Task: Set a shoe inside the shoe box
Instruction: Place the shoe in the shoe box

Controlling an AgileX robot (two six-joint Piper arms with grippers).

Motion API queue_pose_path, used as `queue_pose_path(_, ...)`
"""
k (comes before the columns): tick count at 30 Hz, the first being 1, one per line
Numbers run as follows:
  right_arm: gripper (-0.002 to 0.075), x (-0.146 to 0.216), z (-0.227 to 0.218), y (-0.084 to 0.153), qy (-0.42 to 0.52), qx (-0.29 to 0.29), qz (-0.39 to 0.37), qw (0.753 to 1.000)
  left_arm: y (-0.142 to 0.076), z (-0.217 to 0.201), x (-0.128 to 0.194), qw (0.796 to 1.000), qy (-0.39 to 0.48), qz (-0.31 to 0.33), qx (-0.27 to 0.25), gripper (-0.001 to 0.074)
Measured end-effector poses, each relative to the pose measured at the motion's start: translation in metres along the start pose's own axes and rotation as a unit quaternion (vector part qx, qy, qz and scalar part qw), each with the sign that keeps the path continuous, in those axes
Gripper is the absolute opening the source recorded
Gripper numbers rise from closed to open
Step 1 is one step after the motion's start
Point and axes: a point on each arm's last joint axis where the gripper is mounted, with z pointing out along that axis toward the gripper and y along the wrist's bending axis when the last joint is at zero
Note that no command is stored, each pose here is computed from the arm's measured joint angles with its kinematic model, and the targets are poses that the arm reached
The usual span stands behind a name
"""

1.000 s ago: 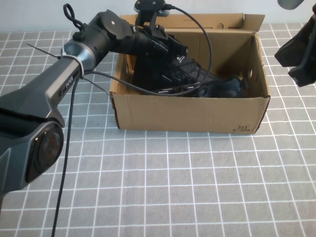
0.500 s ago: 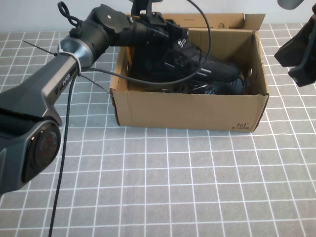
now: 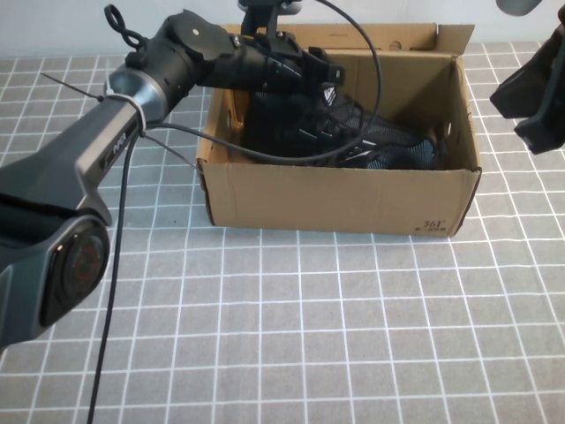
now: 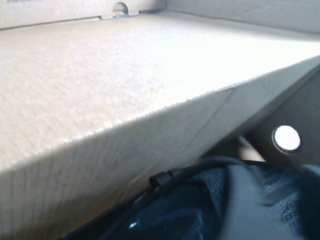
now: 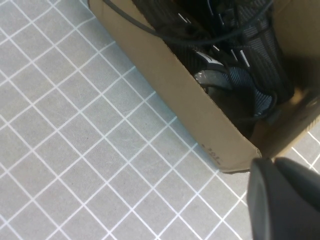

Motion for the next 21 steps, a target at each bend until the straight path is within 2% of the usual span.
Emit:
queue_pose_path(4,-0.0016,0.0,0.0,0.0,0.0,0.0,0.0,1.0,-0.004,-0.003,-0.003,1.0,0.007,0.004,0.01,0.0507)
queue_pose_path(7,-0.0016,0.001,0.0,0.0,0.003,-0.001,0.0,1.0,-0.011,-0.012,-0.012,1.0,0.013,0.005,0.022,0.0568)
queue_pose_path(9,-0.0016,0.002,0.0,0.001,0.011,-0.006,0.0,1.0,-0.018,-0.022,-0.022,0.999,0.017,0.011,0.026,0.0568)
queue_pose_path(11,-0.0016,0.004,-0.004,0.002,0.017,-0.008,0.001,1.0,-0.026,-0.037,-0.036,0.999,0.021,0.022,0.023,0.0525)
queue_pose_path(12,-0.0016,0.005,-0.007,0.003,0.018,-0.009,0.003,1.0,-0.031,-0.047,-0.044,0.999,0.025,0.029,0.021,0.048)
queue_pose_path(14,-0.0016,0.007,-0.015,0.005,0.014,-0.008,0.013,1.0,-0.042,-0.069,-0.059,0.998,0.03,0.044,0.015,0.0365)
queue_pose_path(17,-0.0016,0.011,-0.033,0.01,0.002,-0.005,0.03,1.0,-0.059,-0.101,-0.077,0.996,0.045,0.082,0.004,0.013)
queue_pose_path(18,-0.0016,0.014,-0.041,0.012,-0.001,-0.005,0.035,0.999,-0.065,-0.112,-0.083,0.995,0.048,0.092,0.002,0.0084)
queue_pose_path(21,-0.0016,0.02,-0.065,0.019,-0.02,-0.004,0.053,0.998,-0.081,-0.141,-0.094,0.992,0.056,0.117,0.003,0.0024)
